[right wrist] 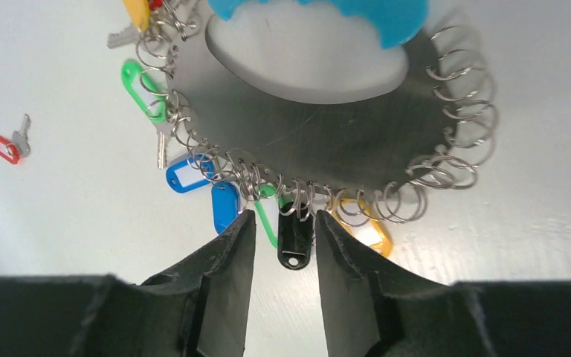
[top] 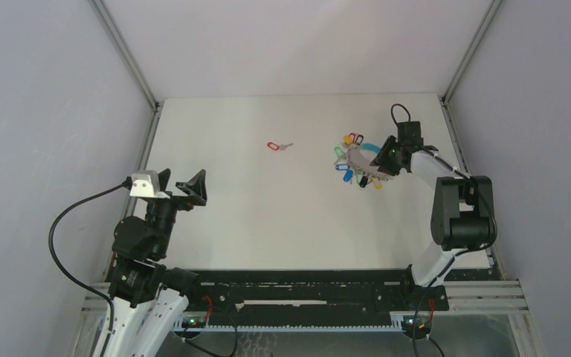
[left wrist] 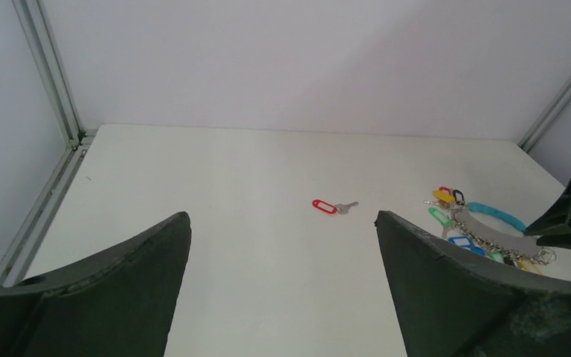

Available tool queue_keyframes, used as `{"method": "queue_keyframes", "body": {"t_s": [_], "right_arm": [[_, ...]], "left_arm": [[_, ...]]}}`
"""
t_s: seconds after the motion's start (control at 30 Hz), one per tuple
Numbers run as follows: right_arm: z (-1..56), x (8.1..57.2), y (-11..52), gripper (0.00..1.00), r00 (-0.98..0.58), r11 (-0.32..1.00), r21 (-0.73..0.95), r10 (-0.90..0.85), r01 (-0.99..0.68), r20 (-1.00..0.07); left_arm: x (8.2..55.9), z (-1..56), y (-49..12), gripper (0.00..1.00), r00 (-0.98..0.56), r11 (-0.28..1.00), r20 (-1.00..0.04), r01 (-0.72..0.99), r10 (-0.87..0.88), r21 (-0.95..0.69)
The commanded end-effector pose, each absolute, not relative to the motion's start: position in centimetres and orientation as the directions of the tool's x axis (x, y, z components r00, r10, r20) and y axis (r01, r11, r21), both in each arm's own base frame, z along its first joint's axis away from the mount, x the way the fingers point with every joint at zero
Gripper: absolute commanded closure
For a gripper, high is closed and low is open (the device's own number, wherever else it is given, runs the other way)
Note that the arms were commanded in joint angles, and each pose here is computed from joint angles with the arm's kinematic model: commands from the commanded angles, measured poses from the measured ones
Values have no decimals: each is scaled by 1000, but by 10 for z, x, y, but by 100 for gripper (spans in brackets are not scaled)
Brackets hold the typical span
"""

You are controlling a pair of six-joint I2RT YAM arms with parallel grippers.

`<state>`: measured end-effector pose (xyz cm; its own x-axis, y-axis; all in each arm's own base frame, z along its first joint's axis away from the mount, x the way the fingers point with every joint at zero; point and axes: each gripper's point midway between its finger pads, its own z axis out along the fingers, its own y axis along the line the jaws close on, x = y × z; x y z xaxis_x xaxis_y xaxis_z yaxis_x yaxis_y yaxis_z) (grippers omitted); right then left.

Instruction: Put the keys on the keyring

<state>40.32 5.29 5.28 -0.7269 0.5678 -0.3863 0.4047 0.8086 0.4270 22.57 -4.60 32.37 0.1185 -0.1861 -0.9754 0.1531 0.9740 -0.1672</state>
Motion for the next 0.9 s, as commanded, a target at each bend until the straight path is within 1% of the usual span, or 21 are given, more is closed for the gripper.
{"method": "queue_keyframes", "body": {"t_s": [0.0,0.17,0.27,0.37,0.5,0.6,0.87], "right_arm": [[82,409,31,63,-665,838,415,537,354,-518],[67,393,5,59,-650,813,419,578,405,-493],[59,388,-8,55,-649,809,423,583,408,-489],[53,386,-20,53,-641,800,451,592,396,-488],[45,391,-26,53,-647,795,487,590,362,-483],[42,396,-22,53,-658,769,547,604,332,-450],[29,402,-8,55,-703,712,629,618,311,-352]], "left_arm": [[222,341,-51,1,162,965,-964,190,-211,-179],[223,340,-52,1,155,965,-965,191,-209,-178],[224,339,-52,2,152,965,-966,191,-208,-178],[225,338,-52,1,146,966,-968,189,-204,-176],[228,334,-54,1,132,967,-971,190,-199,-172],[230,333,-55,2,123,967,-973,192,-194,-169],[232,330,-57,2,112,967,-976,198,-186,-162]]}}
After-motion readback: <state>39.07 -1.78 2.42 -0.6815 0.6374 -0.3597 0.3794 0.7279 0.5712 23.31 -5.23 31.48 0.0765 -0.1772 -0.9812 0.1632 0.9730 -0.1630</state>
